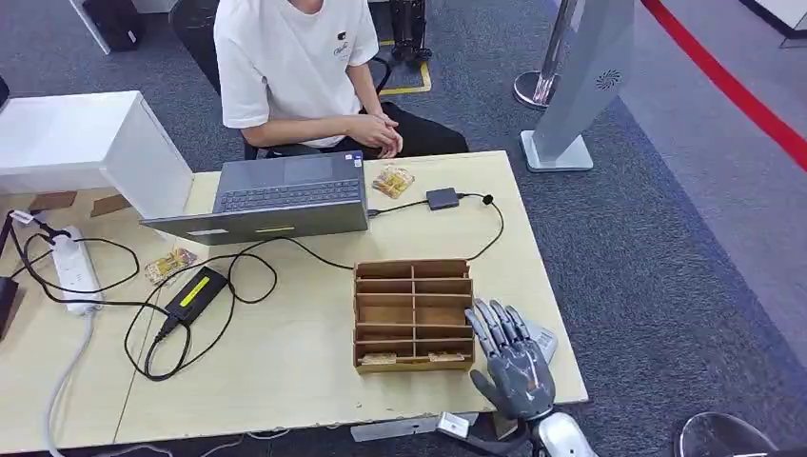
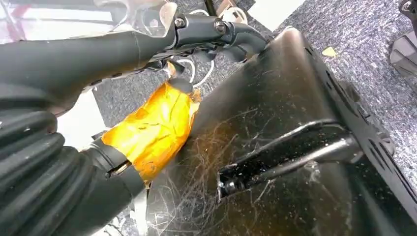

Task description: Pass the card to the sensor for recognition and then transmit it.

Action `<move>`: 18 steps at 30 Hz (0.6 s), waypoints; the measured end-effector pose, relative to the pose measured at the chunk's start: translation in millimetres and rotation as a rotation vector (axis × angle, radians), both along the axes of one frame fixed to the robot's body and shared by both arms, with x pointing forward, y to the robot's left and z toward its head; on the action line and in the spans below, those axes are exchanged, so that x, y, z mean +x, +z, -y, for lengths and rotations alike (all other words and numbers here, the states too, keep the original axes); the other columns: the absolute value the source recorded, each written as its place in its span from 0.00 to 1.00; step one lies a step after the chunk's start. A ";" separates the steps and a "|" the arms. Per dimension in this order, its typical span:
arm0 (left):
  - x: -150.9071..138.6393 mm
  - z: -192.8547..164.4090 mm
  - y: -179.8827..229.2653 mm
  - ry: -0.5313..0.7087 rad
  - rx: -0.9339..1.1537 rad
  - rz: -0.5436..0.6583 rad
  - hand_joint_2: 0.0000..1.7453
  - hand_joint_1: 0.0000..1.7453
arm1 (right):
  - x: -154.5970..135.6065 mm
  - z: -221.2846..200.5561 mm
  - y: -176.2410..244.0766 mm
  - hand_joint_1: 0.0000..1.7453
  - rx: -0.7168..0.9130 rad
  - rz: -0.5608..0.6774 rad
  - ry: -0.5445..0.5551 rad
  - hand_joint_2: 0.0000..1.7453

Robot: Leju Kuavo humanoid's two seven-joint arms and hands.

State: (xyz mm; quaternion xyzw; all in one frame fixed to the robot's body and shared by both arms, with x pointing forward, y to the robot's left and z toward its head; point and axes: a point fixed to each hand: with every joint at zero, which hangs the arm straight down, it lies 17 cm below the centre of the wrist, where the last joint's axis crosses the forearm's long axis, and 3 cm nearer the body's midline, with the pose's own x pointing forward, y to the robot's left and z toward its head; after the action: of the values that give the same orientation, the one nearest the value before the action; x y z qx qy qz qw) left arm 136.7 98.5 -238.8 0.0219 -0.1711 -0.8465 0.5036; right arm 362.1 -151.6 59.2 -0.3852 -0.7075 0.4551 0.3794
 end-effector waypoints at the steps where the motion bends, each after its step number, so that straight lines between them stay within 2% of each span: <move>1: -0.1 -0.1 0.0 0.000 0.001 -0.001 1.00 0.00 | 0.0 -0.4 -0.9 0.00 0.000 -0.002 0.002 1.00; 9: 0.4 -0.8 -0.1 0.014 0.004 0.000 1.00 0.00 | -1.7 -4.0 -0.6 0.00 0.010 0.000 0.015 1.00; 18: 2.4 -0.5 0.1 0.045 0.000 0.006 1.00 0.00 | -11.5 -8.4 26.6 0.00 0.063 0.061 0.030 1.00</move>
State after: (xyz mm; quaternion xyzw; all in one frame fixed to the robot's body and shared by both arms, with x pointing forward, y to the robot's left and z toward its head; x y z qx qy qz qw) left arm 139.1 98.9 -238.8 0.0282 -0.1718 -0.8349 0.5221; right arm 350.6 -143.2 85.8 -0.3762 -0.7383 0.4263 0.3629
